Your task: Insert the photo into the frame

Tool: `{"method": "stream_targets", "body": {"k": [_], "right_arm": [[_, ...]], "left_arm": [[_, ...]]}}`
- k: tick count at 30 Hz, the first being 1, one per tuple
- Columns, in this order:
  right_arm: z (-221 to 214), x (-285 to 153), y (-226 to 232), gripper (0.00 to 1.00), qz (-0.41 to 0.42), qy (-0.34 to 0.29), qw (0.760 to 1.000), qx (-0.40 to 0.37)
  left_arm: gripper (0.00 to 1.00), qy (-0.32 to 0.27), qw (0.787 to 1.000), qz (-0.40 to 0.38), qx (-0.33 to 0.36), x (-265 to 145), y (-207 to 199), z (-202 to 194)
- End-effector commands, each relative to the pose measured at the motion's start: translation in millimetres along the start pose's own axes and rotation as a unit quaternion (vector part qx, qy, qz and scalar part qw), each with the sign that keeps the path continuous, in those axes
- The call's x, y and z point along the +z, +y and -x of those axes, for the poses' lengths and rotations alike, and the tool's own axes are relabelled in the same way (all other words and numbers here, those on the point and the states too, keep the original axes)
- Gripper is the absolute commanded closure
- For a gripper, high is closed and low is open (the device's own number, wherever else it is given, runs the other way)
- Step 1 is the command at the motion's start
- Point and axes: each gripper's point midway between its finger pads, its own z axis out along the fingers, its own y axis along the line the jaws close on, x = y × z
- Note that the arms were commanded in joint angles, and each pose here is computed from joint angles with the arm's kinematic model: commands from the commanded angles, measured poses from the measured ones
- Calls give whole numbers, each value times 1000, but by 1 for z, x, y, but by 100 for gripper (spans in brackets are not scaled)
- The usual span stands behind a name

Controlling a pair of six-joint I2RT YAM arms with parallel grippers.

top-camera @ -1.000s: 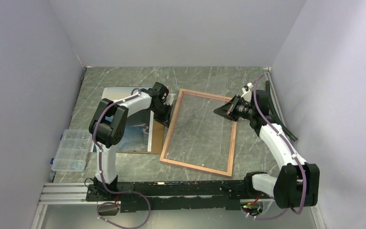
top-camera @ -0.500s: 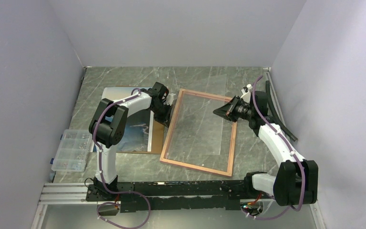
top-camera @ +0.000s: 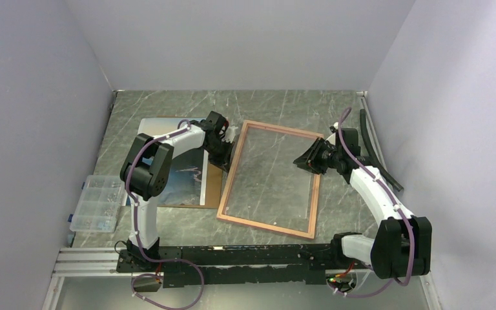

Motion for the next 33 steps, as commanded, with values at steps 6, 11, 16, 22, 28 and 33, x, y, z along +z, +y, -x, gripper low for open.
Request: {"method": "stream_targets", "body": {"k": [6, 11, 16, 22, 28, 33], "right_arm": [[7, 2, 0, 63, -10, -5, 1000, -16], [10, 7, -6, 50, -22, -4, 1000, -22], [14, 6, -13, 28, -50, -6, 998, -34], [18, 8, -22, 15, -76, 0, 996, -48], [17, 21, -33, 12, -89, 14, 995, -46], [21, 26, -46, 8, -120, 16, 991, -51]], "left_arm": [[97, -21, 1000, -11, 14, -8, -9, 7], [97, -23, 1000, -10, 14, -8, -9, 8], [97, -23, 1000, -10, 15, -8, -9, 8], [97, -23, 1000, -11, 15, -8, -10, 8], [97, -25, 1000, -9, 17, -9, -9, 9], [97, -24, 1000, -9, 17, -8, -8, 8]]}}
